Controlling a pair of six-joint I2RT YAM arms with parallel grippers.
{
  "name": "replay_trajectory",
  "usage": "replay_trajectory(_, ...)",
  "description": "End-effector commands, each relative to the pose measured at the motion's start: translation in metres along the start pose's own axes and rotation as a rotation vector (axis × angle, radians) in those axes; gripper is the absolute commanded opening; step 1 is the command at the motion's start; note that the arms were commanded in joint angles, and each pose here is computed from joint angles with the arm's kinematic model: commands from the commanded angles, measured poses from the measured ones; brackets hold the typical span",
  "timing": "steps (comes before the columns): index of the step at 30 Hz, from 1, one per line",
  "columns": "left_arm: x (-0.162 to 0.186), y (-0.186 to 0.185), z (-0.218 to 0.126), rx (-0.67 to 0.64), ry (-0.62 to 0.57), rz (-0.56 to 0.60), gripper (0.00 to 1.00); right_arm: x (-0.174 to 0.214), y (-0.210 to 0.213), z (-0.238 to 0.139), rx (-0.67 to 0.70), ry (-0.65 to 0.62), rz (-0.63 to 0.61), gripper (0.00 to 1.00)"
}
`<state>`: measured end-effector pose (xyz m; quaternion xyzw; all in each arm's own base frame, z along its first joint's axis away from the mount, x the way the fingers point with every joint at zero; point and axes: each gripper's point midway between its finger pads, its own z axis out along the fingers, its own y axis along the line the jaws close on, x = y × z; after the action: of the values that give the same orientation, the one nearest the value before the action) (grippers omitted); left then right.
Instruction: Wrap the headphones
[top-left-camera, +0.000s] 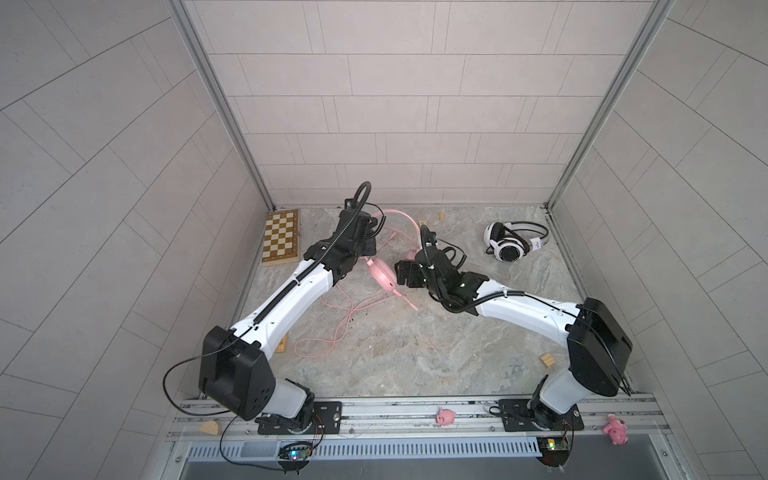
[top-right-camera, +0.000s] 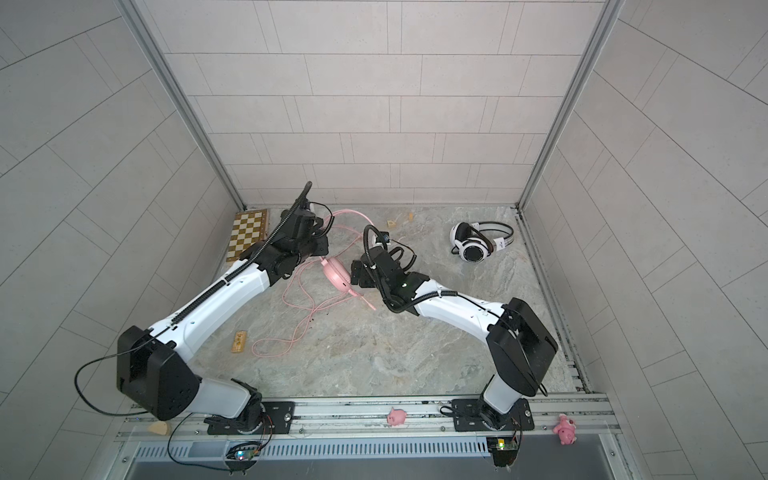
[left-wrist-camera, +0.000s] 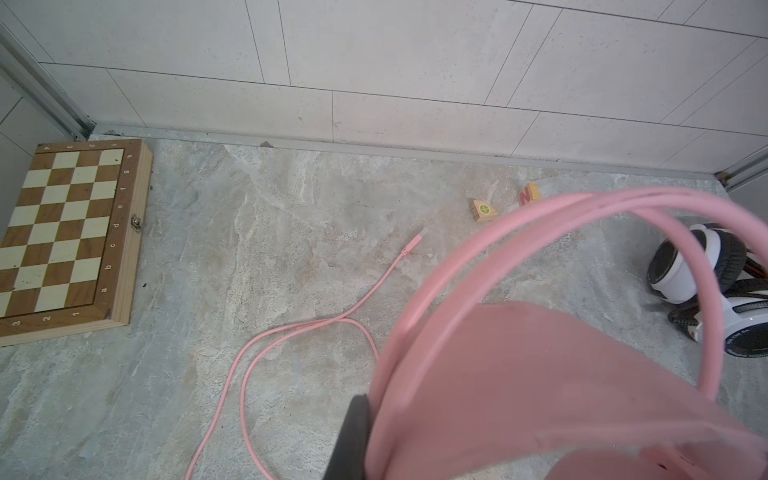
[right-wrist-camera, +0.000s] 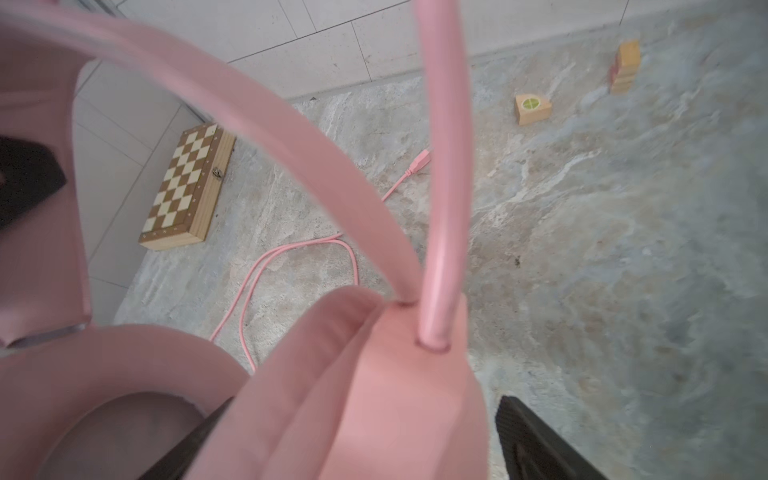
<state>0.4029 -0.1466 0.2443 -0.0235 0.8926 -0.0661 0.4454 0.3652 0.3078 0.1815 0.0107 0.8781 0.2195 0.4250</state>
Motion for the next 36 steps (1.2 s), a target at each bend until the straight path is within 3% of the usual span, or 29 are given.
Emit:
replay_trajectory(1, -0.019, -0.011, -0.016, 0.06, -0.08, -0.07, 0.04, 0.001, 0.007, 0.004, -0.041, -0.035, 0.063, 0.78)
replay_trajectory(3, -0.018, -0.013, -0.015, 0.068, -0.078, -0.067, 0.07, 0.001, 0.002, 0.002, -0.024, -0.047, 0.023, 0.61)
replay_trajectory(5, -0.015, -0.017, -0.014, 0.081, -0.071, -0.063, 0.15, -0.001, -0.005, -0.006, 0.026, -0.058, -0.032, 0.55)
replay_trajectory(8, -0.008, -0.03, -0.008, 0.13, -0.046, -0.038, 0.28, -0.009, -0.017, -0.02, 0.067, -0.101, -0.102, 0.37)
replay_trajectory(9, -0.003, -0.04, -0.005, 0.165, -0.024, -0.015, 0.38, -0.013, -0.019, -0.027, 0.073, -0.118, -0.121, 0.36)
replay_trajectory(11, 0.007, -0.062, -0.004, 0.258, 0.027, 0.051, 0.47, -0.019, -0.022, -0.037, 0.088, -0.131, -0.173, 0.33)
replay_trajectory(15, 0.028, -0.081, 0.002, 0.251, 0.115, 0.205, 0.68, -0.03, -0.025, -0.054, 0.109, -0.123, -0.304, 0.3)
replay_trajectory(18, 0.035, -0.085, 0.003, 0.222, 0.152, 0.304, 0.71, -0.034, -0.03, -0.058, 0.098, -0.052, -0.34, 0.3)
replay_trajectory(21, 0.033, -0.082, 0.003, 0.198, 0.149, 0.347, 0.83, -0.031, -0.03, -0.058, 0.063, 0.012, -0.377, 0.29)
replay_trajectory(26, 0.022, -0.076, -0.005, 0.168, 0.121, 0.397, 0.86, -0.026, -0.029, -0.06, 0.06, 0.092, -0.468, 0.29)
replay_trajectory(30, 0.014, -0.073, -0.015, 0.164, 0.095, 0.427, 0.87, -0.027, -0.038, -0.061, 0.098, 0.098, -0.481, 0.29)
replay_trajectory(36, 0.015, -0.069, -0.016, 0.14, 0.113, 0.455, 1.0, -0.032, -0.049, -0.064, 0.124, 0.078, -0.447, 0.26)
